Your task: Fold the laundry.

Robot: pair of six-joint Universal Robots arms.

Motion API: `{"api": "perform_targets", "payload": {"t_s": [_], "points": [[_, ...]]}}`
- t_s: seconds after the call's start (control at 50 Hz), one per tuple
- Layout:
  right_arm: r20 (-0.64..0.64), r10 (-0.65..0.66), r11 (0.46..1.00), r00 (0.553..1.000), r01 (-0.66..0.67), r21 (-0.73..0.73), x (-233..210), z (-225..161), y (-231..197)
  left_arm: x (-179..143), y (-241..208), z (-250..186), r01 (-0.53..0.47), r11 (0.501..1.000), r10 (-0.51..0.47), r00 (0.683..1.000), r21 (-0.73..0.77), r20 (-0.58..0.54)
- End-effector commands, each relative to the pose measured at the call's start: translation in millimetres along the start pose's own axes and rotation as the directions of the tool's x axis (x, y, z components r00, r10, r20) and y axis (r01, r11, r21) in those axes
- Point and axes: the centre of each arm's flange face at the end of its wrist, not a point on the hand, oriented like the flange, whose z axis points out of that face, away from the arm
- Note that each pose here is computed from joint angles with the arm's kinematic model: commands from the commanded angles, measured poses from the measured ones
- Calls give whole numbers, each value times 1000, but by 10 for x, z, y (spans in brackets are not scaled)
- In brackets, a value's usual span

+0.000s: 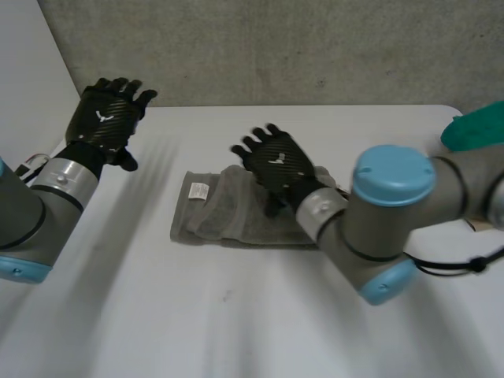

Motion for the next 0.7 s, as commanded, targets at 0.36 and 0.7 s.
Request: {"api": "perform_targets", "payload": {"t_s": [0.36,0.7], "points": [[-278,-148,986,949,119,-120,610,-159,179,253,-176,-13,41,998,-39,998,40,-51],[206,-293,950,934,260,175,-905,223,78,48,-169,-32,105,994,-105,994,32,-1]]}}
